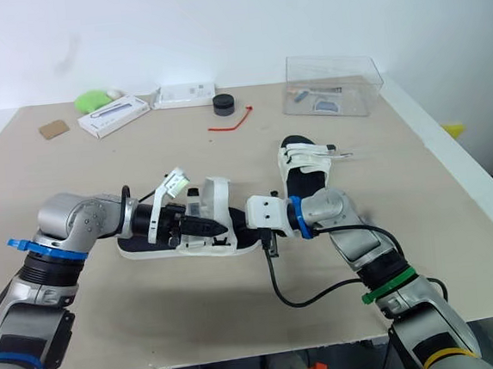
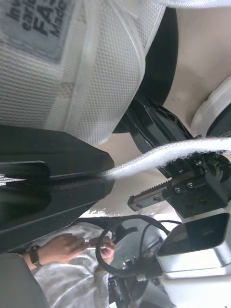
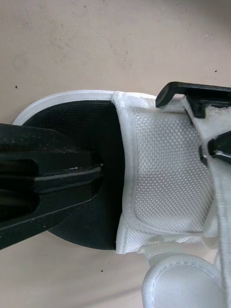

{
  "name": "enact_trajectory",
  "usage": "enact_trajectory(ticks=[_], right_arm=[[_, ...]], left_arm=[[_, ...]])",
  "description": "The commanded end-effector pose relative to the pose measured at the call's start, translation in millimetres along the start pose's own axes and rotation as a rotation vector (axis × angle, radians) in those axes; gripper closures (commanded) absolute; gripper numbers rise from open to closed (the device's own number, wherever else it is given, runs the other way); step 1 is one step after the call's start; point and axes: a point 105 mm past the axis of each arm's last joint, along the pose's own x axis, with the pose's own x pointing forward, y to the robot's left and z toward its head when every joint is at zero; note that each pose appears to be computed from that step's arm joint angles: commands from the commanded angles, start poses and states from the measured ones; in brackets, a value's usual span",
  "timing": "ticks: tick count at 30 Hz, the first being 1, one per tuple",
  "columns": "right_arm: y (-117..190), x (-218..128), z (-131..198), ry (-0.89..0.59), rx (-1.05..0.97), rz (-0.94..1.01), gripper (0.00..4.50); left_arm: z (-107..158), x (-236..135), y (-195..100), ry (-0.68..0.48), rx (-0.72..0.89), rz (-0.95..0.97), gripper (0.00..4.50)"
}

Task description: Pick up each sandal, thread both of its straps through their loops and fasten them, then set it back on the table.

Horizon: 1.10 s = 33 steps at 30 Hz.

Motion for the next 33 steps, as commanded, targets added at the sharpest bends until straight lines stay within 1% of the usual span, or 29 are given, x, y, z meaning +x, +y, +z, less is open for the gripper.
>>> enact_trajectory(ticks=[1, 9, 18, 22, 26, 29, 32, 33], right_arm=[[16, 3, -37, 0.136, 0.091, 0.053, 4.5], [15, 4, -36, 0.133, 0.089, 0.046, 4.5], [15, 5, -37, 0.132, 0.093, 0.042, 4.5], [15, 5, -37, 0.132, 0.093, 0.041, 4.5], [14, 4, -37, 0.134, 0.091, 0.04, 4.5], [14, 4, -37, 0.135, 0.09, 0.041, 4.5], [14, 4, -38, 0.135, 0.087, 0.043, 4.5], [14, 4, -37, 0.136, 0.087, 0.043, 4.5]], left_arm=[[-4, -6, 10, 0.014, 0.014, 0.059, 4.48], [-5, 1, 14, 0.032, 0.077, 0.074, 4.48], [-9, 5, -4, 0.081, 0.159, -0.012, 4.48], [-17, 4, -3, 0.114, 0.19, -0.007, 4.48], [-18, 0, 5, 0.108, 0.204, 0.029, 4.48], [-16, -4, 1, 0.097, 0.215, 0.01, 3.69], [-9, -5, -2, 0.078, 0.252, 0.002, 2.4], [-7, -6, -3, 0.073, 0.267, -0.002, 1.89]])
